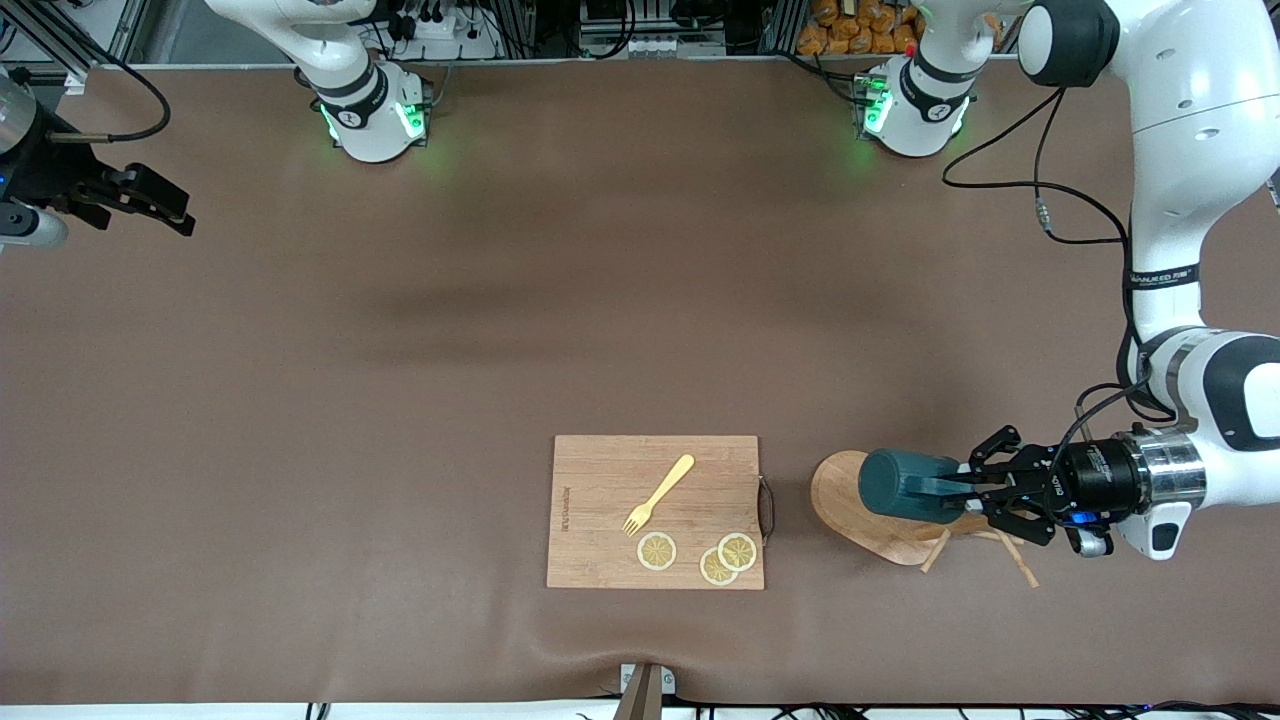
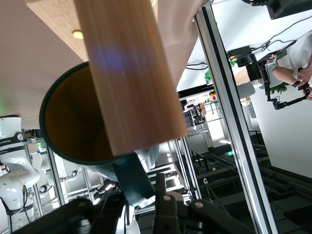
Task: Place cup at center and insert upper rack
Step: 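Hang the mug handle onto a rack peg with the left gripper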
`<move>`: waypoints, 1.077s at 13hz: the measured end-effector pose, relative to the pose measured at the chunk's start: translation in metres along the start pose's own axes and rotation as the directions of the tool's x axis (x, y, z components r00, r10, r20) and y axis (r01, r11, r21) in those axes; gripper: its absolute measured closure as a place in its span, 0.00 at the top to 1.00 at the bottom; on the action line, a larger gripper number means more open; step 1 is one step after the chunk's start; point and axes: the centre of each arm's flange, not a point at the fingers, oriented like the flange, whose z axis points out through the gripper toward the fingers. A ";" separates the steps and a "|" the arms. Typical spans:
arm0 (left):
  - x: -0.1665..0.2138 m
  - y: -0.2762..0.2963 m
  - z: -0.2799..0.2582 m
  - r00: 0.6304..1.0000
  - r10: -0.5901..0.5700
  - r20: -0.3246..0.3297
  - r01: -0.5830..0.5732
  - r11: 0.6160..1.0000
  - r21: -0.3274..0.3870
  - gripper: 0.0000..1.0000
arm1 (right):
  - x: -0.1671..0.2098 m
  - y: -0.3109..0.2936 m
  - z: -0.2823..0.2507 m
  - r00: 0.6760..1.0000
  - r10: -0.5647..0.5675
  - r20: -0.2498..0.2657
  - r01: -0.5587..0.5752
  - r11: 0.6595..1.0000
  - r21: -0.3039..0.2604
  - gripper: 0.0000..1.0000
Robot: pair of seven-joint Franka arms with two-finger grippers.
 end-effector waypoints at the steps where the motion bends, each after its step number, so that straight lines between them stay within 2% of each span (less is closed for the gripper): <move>1: 0.000 0.000 0.001 1.000 0.000 0.004 0.000 1.000 -0.001 0.20 | 0.000 0.000 0.000 1.000 0.000 0.000 0.000 1.000 0.000 1.00; 14: 0.021 -0.007 -0.021 0.997 0.067 0.032 -0.067 0.998 -0.006 0.20 | 0.002 -0.007 -0.005 0.999 -0.013 -0.043 0.013 1.000 0.004 1.00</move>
